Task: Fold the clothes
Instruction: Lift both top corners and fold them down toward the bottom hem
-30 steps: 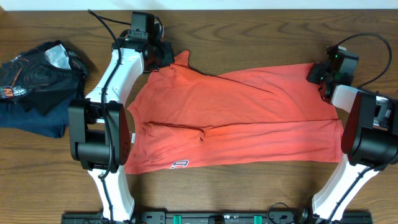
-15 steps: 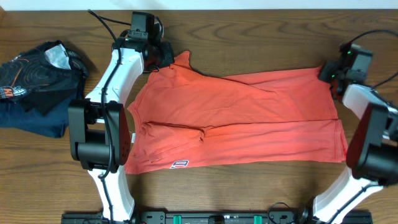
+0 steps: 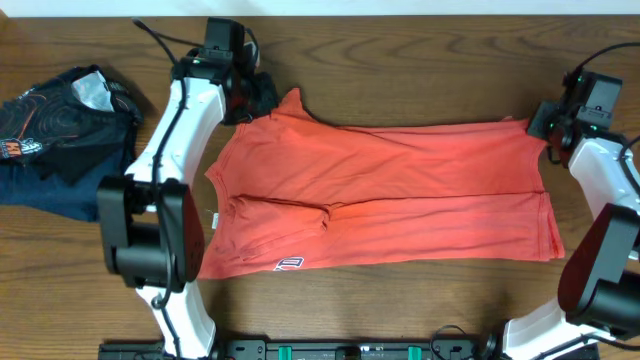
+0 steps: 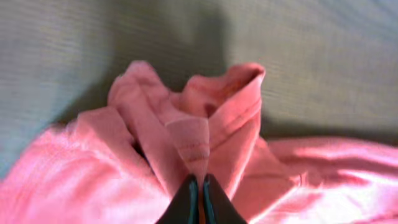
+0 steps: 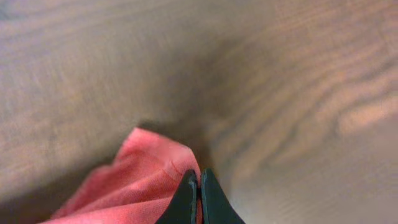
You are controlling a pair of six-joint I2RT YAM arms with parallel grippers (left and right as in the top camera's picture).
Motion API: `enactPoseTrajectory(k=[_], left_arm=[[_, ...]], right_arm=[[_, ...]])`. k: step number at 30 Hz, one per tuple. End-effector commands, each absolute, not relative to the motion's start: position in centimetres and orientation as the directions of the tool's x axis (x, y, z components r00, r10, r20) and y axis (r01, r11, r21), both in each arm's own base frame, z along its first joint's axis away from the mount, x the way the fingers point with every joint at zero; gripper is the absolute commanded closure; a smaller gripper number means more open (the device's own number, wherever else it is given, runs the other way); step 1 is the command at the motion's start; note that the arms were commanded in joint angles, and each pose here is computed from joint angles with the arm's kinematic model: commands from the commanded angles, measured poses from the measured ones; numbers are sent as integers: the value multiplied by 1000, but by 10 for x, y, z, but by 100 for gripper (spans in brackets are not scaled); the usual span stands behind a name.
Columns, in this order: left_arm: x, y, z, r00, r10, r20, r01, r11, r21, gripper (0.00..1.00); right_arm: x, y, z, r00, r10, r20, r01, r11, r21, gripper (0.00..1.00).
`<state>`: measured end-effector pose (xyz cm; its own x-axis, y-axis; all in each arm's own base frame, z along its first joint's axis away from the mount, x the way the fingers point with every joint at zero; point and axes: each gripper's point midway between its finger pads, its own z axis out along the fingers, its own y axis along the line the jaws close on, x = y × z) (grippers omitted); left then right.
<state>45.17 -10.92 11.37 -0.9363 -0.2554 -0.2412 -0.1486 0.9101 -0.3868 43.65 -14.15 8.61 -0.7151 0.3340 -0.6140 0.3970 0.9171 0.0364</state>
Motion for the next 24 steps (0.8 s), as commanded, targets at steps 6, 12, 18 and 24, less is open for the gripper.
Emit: enactPoseTrajectory(k=[6, 12, 18, 24], left_arm=[[391, -104, 140, -958, -276, -82, -231, 906, -356, 94], [347, -98, 135, -960, -269, 80, -281, 916, -287, 94], [314, -94, 136, -942, -265, 206, -310, 922, -230, 94], [300, -92, 138, -934, -249, 255, -305, 930, -207, 94]], right_arm=[[411, -148, 86, -762, 344, -548, 425, 905, -23, 99], [388, -151, 76, -794, 379, -475, 466, 881, -76, 99], [368, -156, 69, -815, 407, -413, 498, 856, -138, 99], [346, -152, 61, -830, 447, -332, 514, 845, -148, 99]])
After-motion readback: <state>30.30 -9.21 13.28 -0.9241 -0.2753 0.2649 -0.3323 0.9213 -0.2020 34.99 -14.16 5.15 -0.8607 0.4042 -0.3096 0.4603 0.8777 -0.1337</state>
